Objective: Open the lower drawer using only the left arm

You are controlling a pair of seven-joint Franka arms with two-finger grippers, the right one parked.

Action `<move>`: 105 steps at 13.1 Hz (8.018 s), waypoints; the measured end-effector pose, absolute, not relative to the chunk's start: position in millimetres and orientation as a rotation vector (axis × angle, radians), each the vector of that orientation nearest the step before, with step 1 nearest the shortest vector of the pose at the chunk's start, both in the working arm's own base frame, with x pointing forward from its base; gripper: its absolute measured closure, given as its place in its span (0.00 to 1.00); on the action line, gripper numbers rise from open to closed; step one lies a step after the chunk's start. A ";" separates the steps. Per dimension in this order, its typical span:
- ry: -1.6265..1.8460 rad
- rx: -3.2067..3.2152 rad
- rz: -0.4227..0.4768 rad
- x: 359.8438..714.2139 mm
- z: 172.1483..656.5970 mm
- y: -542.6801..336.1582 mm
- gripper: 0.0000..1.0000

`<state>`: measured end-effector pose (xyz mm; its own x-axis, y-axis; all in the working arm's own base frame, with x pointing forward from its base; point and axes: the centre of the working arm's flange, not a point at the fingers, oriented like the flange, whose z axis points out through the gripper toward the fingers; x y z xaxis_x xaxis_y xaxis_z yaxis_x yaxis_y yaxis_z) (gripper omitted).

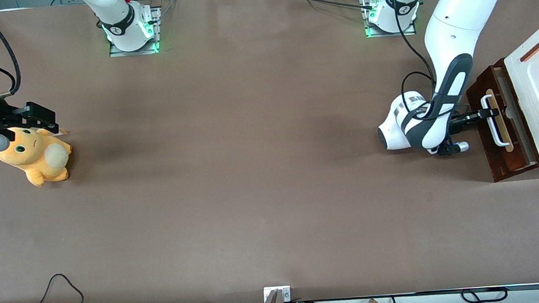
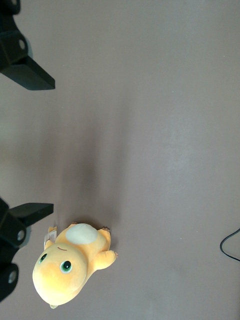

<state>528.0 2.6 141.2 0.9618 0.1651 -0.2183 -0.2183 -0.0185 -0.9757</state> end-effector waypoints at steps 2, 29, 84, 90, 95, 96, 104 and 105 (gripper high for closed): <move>0.041 -1.561 0.305 528.0 141.3 2.3 0.78; 0.010 -1.617 0.283 523.0 145.8 -62.0 0.80; -0.148 -2.489 0.506 602.6 383.2 -61.1 0.00; -0.139 -2.859 0.324 616.9 521.6 -1.6 0.00; -0.209 -3.027 0.158 606.1 594.2 19.0 0.00; -0.198 -3.039 0.152 605.2 596.6 13.4 0.00; -0.149 -3.087 0.065 599.4 587.4 3.2 0.00; -0.146 -3.086 0.063 596.8 588.5 2.9 0.00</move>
<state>596.8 2.9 588.5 0.9947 0.0955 -0.0385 0.0934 -0.9942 -0.0530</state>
